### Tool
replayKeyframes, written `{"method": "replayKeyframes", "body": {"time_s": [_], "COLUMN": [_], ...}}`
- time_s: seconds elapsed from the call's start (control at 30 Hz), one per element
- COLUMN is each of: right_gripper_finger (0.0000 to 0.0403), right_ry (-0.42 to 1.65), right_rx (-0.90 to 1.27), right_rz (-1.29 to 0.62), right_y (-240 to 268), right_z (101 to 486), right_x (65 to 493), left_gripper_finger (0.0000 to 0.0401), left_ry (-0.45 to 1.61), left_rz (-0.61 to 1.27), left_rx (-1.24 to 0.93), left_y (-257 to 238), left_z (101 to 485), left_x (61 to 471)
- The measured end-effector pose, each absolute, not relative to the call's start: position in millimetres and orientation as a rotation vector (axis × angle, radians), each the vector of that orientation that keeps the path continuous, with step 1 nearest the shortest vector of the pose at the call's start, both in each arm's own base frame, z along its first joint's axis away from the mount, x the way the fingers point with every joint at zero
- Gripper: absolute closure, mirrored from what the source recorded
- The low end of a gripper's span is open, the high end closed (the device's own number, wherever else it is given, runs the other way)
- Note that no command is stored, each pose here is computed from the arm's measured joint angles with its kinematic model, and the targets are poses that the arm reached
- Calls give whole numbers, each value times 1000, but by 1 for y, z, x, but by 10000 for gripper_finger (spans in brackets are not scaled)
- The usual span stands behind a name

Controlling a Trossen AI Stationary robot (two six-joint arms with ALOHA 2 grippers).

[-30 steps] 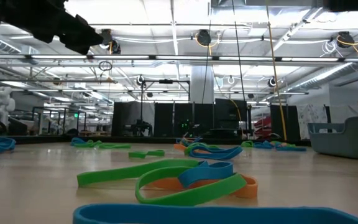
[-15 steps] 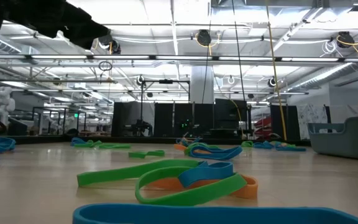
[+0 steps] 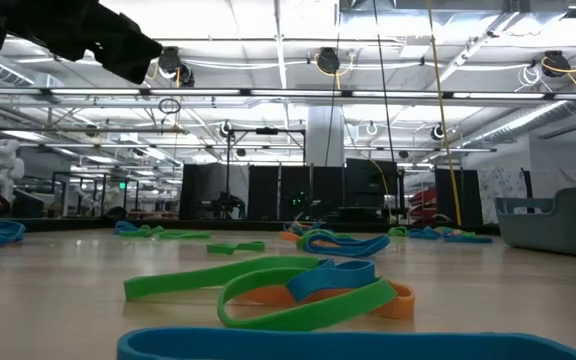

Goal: Sort rubber bands into baskets
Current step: Put the orange rubber band into the orange bin

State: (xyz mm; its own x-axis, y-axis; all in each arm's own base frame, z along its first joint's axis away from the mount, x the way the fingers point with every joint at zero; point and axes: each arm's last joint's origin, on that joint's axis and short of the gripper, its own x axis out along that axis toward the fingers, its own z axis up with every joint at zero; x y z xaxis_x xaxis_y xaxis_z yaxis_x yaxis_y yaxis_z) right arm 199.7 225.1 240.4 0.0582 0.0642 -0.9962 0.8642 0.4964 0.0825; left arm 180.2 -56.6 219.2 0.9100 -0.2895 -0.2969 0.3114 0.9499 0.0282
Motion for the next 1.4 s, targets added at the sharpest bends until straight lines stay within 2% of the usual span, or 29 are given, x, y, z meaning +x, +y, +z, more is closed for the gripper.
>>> {"method": "replayKeyframes", "body": {"time_s": [0.3, 0.43, 0.63, 0.73, 0.97, 1.13, 1.4], "right_gripper_finger": [319, 304, 286, 280, 284, 287, 287], "right_ry": [1406, 1407, 1401, 1381, 1165, 962, 854], "right_rx": [861, 858, 876, 897, 987, 880, 673], "right_rz": [-757, -701, -717, -655, -440, -274, -394], "right_y": [224, 226, 226, 228, 230, 227, 185], "right_z": [240, 241, 240, 241, 248, 251, 232], "right_x": [198, 201, 201, 207, 239, 267, 309], "left_gripper_finger": [199, 199, 199, 199, 199, 199, 200], "left_ry": [333, 335, 336, 336, 341, 377, 465], "left_rz": [-324, -324, -324, -324, -409, -457, -412], "left_rx": [25, 25, 25, 25, 19, 37, 78], "left_y": [-57, -57, -57, -57, -59, -62, -64], "left_z": [216, 216, 216, 216, 216, 209, 191], "left_x": [179, 179, 179, 179, 179, 183, 193]}}
